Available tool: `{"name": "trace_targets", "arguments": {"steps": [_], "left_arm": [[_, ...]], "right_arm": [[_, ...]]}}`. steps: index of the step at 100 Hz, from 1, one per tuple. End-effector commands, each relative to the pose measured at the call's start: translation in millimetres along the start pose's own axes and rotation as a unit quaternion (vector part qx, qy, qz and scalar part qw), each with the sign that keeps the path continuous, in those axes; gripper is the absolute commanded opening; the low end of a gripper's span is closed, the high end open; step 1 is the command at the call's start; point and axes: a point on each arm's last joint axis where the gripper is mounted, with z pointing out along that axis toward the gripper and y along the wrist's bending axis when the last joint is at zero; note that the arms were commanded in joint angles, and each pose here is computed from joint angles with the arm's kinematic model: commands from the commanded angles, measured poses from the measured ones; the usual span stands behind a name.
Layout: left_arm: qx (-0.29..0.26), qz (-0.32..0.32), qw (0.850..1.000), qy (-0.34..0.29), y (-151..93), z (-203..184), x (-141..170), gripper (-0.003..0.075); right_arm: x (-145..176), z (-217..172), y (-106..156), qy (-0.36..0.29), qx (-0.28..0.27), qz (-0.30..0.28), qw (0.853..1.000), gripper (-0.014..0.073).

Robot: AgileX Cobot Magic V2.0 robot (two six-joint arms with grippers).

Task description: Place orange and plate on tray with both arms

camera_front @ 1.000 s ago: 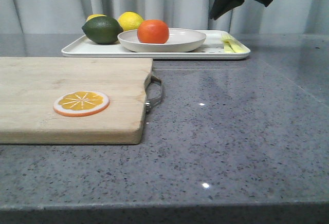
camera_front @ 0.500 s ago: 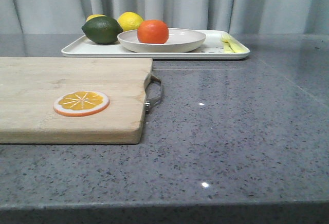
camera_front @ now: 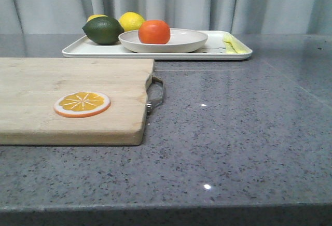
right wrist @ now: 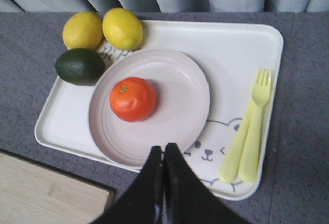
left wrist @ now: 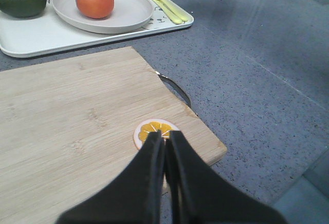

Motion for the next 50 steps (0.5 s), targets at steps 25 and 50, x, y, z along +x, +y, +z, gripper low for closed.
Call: {"name": "trace_targets", "arguments": {"steps": [25,50], "left_arm": [[0.004,-0.007,0.999,-0.051,-2.4,-3.8,-15.3,-0.0019],[0.004,-0.007,0.999,-0.044,-2.4,-3.6,-13.9,-0.0019]], "right_arm": [[26.6,-86.2,11.9,0.002,0.06,-0.043,0.997,-0.0069],[47.3,-125.3,20.5,-0.036,0.058,-0.049,0.996,-0.0069]]}}
